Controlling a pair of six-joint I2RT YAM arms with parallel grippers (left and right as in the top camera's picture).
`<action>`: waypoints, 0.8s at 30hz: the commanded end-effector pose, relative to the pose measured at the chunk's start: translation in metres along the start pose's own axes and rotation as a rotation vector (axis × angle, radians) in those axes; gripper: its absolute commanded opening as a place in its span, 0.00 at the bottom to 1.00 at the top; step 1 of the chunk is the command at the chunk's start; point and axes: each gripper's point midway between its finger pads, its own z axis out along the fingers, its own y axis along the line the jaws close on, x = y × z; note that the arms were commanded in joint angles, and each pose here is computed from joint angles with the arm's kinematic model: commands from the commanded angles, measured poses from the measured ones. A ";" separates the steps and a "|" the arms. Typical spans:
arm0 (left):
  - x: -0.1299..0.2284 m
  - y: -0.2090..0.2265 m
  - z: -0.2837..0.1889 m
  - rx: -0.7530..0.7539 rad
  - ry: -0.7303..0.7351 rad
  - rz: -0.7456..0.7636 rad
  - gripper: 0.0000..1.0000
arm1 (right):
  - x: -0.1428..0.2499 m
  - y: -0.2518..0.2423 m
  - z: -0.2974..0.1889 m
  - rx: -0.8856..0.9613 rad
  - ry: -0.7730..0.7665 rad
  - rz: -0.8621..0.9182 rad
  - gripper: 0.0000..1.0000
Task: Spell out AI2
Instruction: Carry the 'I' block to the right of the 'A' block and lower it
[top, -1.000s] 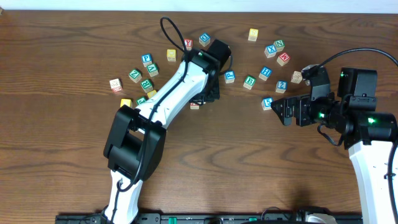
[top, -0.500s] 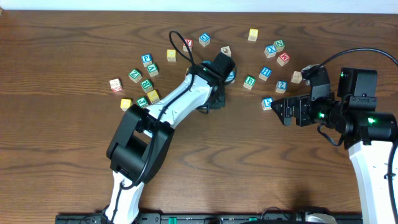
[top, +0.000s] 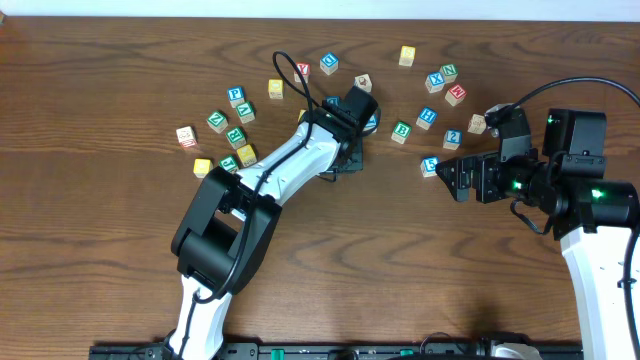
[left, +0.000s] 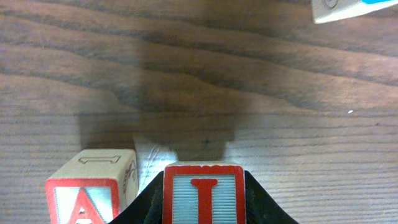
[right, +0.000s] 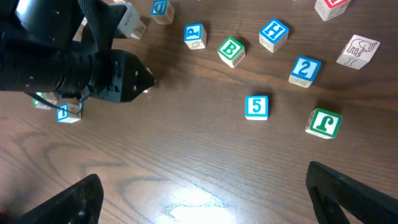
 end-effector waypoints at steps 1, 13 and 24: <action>0.002 0.008 0.002 -0.026 -0.007 0.013 0.28 | -0.007 0.002 -0.005 -0.008 -0.021 -0.017 0.99; 0.008 0.014 0.013 -0.043 -0.008 0.010 0.29 | -0.007 0.002 -0.005 -0.008 -0.021 -0.017 0.99; 0.011 0.009 0.013 -0.014 0.011 0.010 0.47 | -0.007 0.002 -0.005 -0.008 -0.021 -0.017 0.99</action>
